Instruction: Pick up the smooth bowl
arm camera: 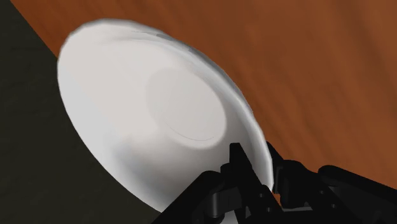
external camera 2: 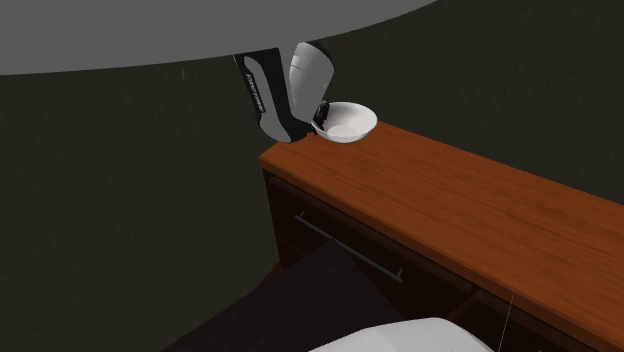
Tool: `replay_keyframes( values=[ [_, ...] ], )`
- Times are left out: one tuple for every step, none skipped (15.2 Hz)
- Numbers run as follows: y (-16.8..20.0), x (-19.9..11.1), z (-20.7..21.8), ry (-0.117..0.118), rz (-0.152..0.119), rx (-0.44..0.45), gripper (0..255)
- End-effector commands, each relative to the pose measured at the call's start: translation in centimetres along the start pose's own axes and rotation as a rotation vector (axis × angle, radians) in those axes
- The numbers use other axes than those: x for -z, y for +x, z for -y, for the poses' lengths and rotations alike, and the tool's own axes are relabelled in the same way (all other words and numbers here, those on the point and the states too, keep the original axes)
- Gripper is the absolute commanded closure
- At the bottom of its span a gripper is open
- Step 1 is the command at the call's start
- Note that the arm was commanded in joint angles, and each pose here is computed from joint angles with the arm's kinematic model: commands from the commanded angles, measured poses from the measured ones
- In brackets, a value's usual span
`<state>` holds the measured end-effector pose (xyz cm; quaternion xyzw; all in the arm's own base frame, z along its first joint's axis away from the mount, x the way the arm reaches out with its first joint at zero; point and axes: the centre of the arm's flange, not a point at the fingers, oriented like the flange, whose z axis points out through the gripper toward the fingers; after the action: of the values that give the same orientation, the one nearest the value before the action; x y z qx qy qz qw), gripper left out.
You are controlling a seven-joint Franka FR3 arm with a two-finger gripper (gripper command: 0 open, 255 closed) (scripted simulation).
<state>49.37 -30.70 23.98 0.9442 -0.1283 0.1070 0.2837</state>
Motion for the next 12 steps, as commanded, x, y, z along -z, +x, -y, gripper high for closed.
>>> replay_keyframes(
  values=[
    [0.0, 0.0, 0.0, 0.0, 0.0, 0.0, 255],
    [0.0, 0.0, 0.0, 0.0, 0.0, 0.0, 255],
    [0.0, 0.0, 0.0, 0.0, 0.0, 0.0, 255],
    [0.0, 0.0, 0.0, 0.0, 0.0, 0.0, 255],
    [0.0, 0.0, 0.0, 0.0, 0.0, 0.0, 255],
    [-0.1, 0.0, 0.1, 0.0, 0.0, 0.0, 255],
    [0.0, 0.4, -0.2, 0.0, 0.0, 0.0, 255],
    [0.2, 0.9, -0.4, 0.0, 0.0, 0.0, 255],
    [0.3, 1.3, -0.7, 0.0, 0.0, 0.0, 255],
    [0.5, 1.7, -1.0, 0.0, 0.0, 0.0, 255],
    [0.6, 2.2, -1.2, 0.0, 0.0, 0.0, 255],
    [0.8, 2.6, -1.5, 0.0, 0.0, 0.0, 255]
  ],
)
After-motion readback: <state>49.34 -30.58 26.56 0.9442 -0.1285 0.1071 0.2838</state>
